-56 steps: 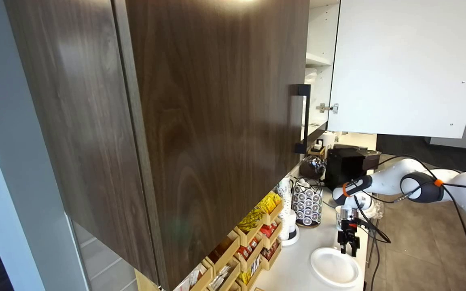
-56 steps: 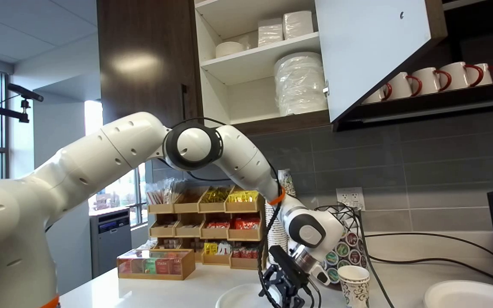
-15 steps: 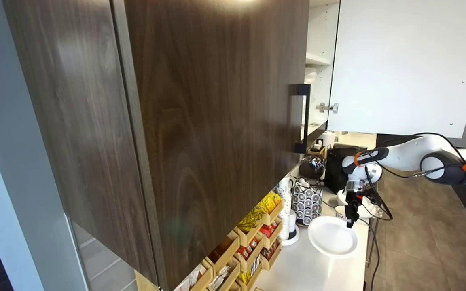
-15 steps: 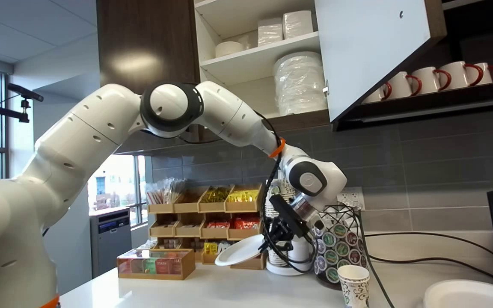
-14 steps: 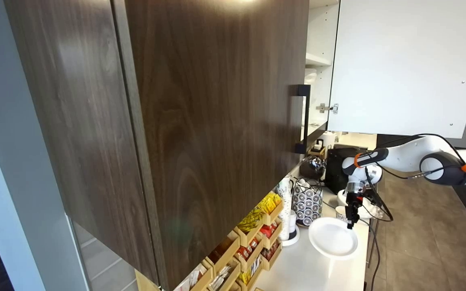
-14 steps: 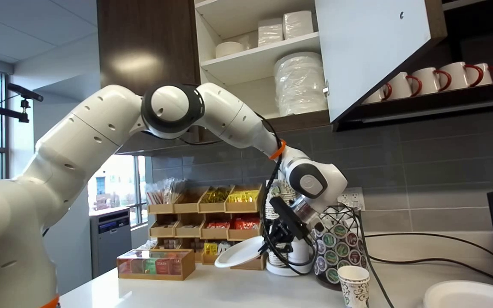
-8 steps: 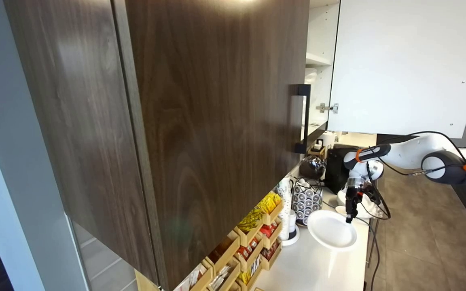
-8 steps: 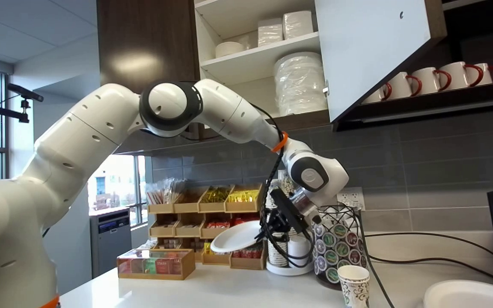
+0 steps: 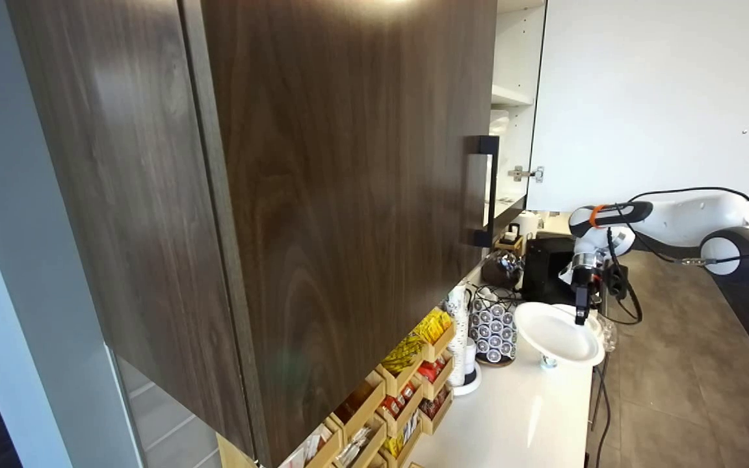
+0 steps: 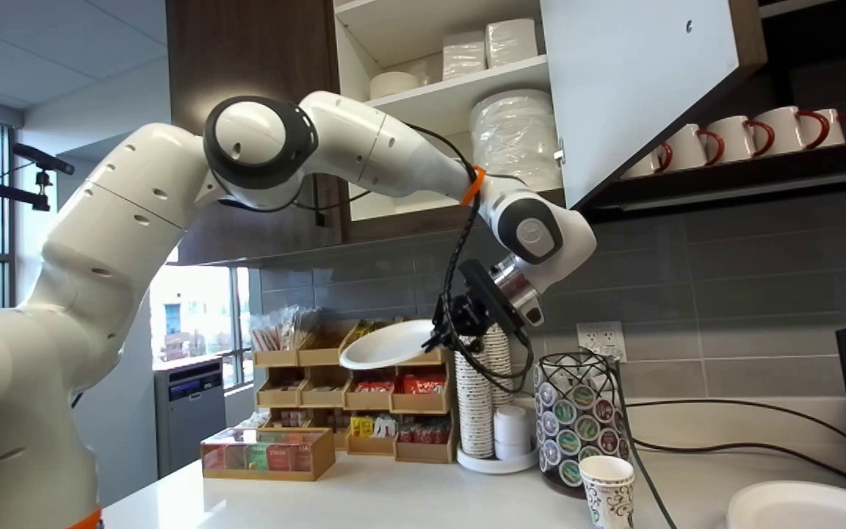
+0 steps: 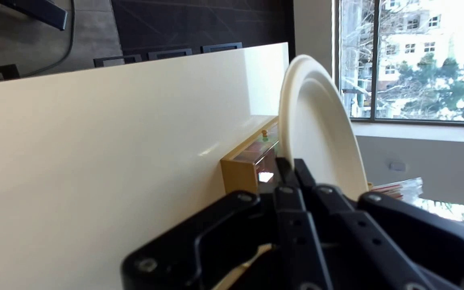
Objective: Remove the two coffee cups from the upper cabinet and put them on the counter then place the white plate on the bottom shelf of the upper cabinet
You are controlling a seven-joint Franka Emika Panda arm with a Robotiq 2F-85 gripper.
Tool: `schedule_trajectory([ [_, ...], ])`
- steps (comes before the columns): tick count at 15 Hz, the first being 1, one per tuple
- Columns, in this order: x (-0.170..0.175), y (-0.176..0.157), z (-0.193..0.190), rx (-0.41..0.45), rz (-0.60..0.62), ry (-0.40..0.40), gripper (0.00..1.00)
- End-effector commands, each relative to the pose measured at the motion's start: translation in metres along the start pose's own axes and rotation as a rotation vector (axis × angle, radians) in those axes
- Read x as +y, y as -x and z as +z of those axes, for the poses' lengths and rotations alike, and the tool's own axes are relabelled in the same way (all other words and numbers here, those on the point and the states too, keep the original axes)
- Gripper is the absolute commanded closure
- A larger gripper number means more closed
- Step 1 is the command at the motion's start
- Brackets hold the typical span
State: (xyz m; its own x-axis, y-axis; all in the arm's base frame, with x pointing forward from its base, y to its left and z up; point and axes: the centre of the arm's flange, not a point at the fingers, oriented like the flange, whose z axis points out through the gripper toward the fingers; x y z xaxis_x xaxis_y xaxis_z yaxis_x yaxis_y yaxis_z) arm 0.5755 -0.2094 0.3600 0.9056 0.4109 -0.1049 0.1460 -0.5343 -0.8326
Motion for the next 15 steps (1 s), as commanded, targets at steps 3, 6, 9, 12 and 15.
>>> schedule_trajectory([
  [3,-0.08,0.022,-0.026,-0.043,-0.041,0.0,0.99],
  [6,-0.085,0.022,-0.03,-0.051,-0.06,0.016,0.96],
  [9,-0.109,0.023,-0.035,-0.052,-0.077,0.045,0.96],
  [12,-0.108,0.023,-0.034,-0.053,-0.074,0.043,0.96],
  [15,-0.138,0.026,-0.049,-0.045,-0.093,0.065,0.99],
])
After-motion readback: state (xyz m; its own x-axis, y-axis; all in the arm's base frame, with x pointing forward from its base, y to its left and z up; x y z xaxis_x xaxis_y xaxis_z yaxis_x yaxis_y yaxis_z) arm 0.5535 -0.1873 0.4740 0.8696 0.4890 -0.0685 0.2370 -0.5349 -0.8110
